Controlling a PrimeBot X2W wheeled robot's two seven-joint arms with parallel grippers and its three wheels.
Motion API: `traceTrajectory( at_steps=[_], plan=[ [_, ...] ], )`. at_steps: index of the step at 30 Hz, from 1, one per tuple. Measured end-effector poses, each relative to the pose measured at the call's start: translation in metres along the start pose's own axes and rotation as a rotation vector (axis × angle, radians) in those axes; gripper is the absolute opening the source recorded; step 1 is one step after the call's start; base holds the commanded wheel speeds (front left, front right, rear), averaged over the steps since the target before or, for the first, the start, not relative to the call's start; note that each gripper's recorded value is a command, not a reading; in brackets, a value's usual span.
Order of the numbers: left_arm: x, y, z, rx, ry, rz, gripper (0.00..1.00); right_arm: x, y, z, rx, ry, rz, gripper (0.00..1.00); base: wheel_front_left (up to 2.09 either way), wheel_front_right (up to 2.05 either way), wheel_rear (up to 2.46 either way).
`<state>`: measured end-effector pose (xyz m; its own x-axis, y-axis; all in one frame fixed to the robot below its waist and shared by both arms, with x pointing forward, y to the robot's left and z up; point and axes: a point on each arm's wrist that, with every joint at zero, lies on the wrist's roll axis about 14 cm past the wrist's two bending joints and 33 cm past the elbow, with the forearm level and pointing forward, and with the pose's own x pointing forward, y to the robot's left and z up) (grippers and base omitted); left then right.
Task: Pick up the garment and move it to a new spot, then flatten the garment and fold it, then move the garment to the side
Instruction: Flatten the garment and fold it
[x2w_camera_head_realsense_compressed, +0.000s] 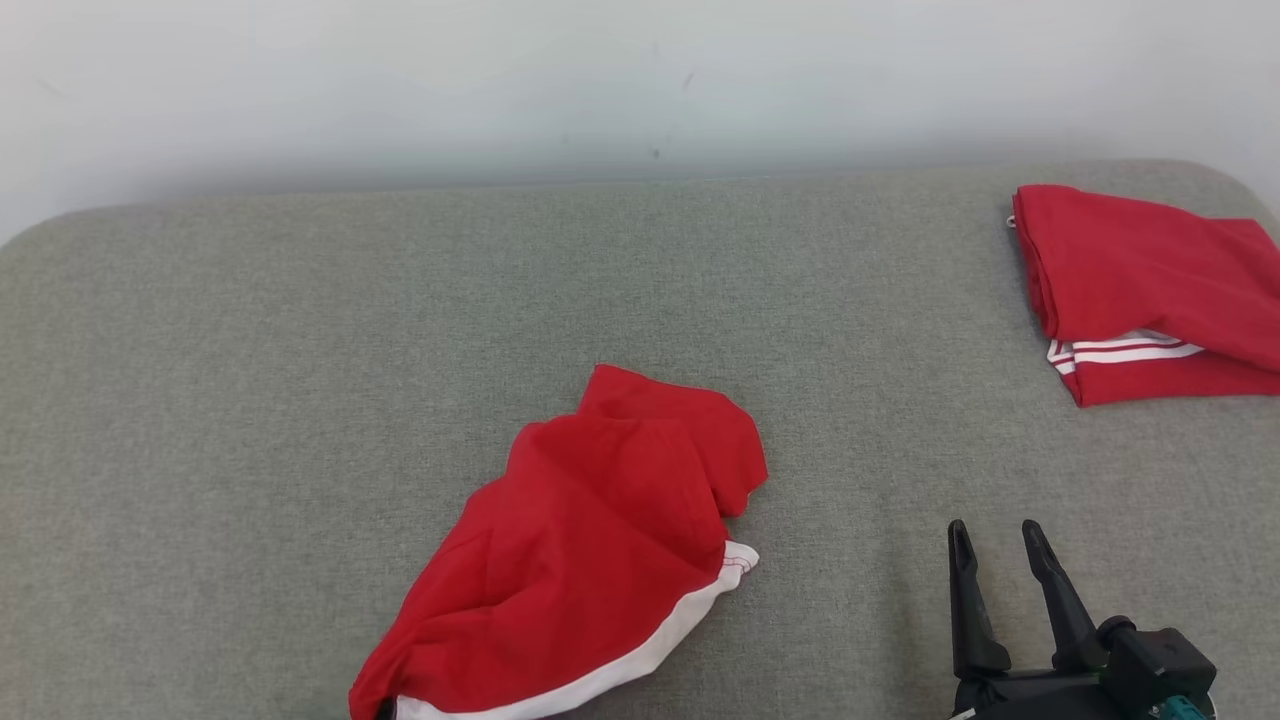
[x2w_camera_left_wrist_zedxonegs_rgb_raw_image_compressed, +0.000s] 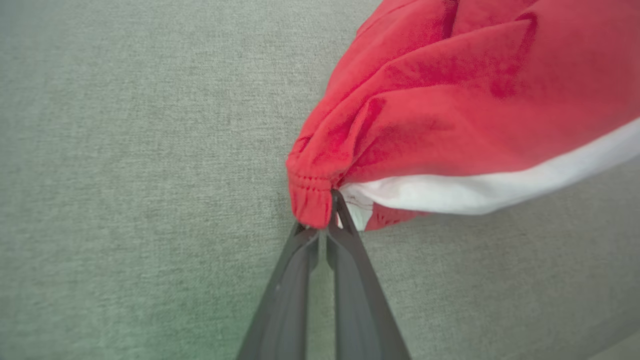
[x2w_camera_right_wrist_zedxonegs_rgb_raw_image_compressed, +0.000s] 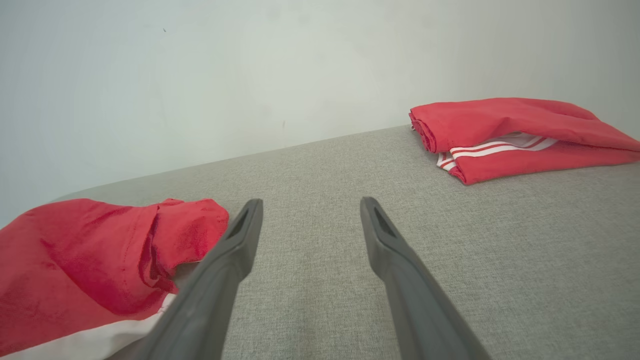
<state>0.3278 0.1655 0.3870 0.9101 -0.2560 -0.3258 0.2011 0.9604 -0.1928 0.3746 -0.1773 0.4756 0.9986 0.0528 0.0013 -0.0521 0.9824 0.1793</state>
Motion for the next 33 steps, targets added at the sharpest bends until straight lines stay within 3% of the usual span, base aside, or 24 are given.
traceTrajectory(
  at_steps=[6,8,9,17,33],
  plan=[
    [-0.003,0.001,0.002,-0.005,-0.014,0.015,0.00,0.001,0.007,0.001,-0.003,-0.002,0.022,1.00,0.00,0.00,0.00],
    [-0.004,0.002,0.002,-0.015,-0.020,0.025,0.79,0.002,0.010,0.002,-0.003,-0.005,0.030,1.00,0.00,0.00,0.00],
    [-0.005,0.003,0.003,-0.023,-0.027,0.034,1.00,0.002,0.011,0.002,-0.002,-0.006,0.034,1.00,0.00,0.00,0.00],
    [-0.030,0.019,0.010,-0.106,-0.103,0.157,1.00,-0.001,0.016,0.003,-0.002,-0.007,0.051,1.00,0.00,0.00,0.00],
    [-0.050,0.033,0.097,-0.041,-0.418,0.294,1.00,0.000,0.031,0.003,-0.005,-0.008,0.096,1.00,0.00,0.00,0.00]
  ],
)
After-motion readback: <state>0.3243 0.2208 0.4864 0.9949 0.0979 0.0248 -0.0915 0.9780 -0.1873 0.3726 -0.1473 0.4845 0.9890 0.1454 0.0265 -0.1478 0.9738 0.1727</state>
